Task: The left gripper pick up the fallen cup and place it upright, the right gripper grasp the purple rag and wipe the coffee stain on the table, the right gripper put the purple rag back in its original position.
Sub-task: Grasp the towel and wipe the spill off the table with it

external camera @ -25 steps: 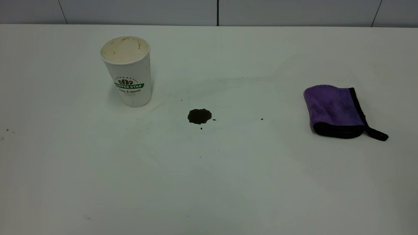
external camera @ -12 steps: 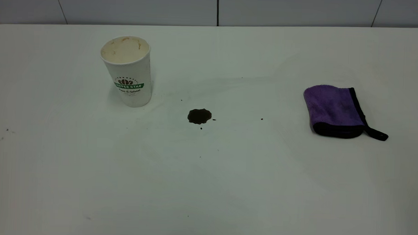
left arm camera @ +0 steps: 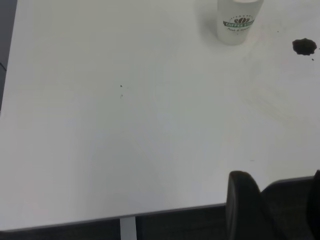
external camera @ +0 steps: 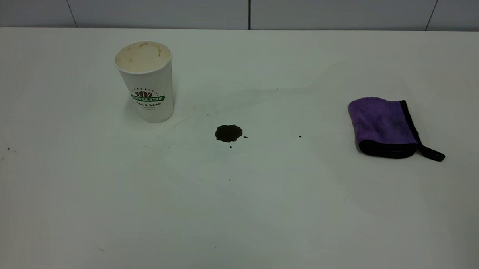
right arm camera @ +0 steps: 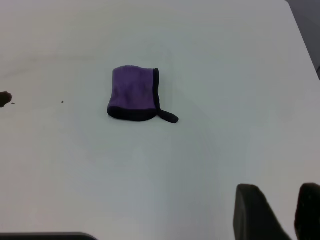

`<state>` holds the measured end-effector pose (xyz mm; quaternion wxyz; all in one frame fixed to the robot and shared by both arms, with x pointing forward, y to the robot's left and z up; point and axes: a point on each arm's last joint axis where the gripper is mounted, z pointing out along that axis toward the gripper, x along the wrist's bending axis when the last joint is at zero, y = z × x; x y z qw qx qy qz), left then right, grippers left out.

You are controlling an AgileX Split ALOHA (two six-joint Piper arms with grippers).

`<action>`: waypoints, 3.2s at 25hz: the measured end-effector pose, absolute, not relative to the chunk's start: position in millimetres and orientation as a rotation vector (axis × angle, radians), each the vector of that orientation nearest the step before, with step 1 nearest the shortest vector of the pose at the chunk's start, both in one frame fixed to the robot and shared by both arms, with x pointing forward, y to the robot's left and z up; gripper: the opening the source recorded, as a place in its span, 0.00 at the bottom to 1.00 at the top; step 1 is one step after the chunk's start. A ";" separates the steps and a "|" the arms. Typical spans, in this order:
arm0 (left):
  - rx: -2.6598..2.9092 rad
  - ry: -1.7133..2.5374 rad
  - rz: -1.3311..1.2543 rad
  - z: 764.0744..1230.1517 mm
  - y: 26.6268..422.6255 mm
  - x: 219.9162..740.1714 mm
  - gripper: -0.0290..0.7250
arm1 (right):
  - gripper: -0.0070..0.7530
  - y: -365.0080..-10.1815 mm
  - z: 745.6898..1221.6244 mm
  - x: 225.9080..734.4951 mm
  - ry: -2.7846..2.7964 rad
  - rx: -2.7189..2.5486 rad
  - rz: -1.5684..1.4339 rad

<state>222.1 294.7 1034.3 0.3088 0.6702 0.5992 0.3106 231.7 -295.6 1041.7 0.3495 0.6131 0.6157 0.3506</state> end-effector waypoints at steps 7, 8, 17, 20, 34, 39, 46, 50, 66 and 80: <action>1.771 1.583 0.821 1034.3 294.7 222.2 0.49 | 0.33 -295.6 1041.7 231.7 1.595 1.588 0.908; 1.771 1.583 0.821 1034.3 294.7 222.2 0.49 | 0.33 -295.6 1041.7 231.7 1.595 1.588 0.908; 1.771 1.583 0.821 1034.3 294.7 222.2 0.49 | 0.33 -295.2 1041.7 231.7 1.597 1.589 0.914; 1.771 1.583 0.821 1034.3 294.7 222.2 0.49 | 0.33 -295.2 1041.7 231.7 1.575 1.620 0.931; 1.771 1.583 0.821 1034.3 294.7 222.2 0.49 | 0.94 -298.9 1088.2 351.3 1.774 1.751 0.740; 1.771 1.583 0.821 1034.3 294.7 222.2 0.49 | 0.97 -299.7 1052.3 430.2 1.872 1.781 0.674; 1.769 1.584 0.821 1034.3 294.7 222.2 0.49 | 0.97 -279.3 980.5 519.2 2.051 1.810 0.589; 1.769 1.584 0.821 1034.3 294.7 222.2 0.49 | 0.97 -261.5 931.5 568.7 2.168 1.835 0.498; 1.769 1.585 0.820 1034.3 294.7 222.2 0.49 | 0.94 -225.9 795.5 674.8 2.381 1.822 0.325; 1.769 1.585 0.820 1034.3 294.7 222.2 0.49 | 0.37 -220.5 766.0 691.4 2.424 1.819 0.283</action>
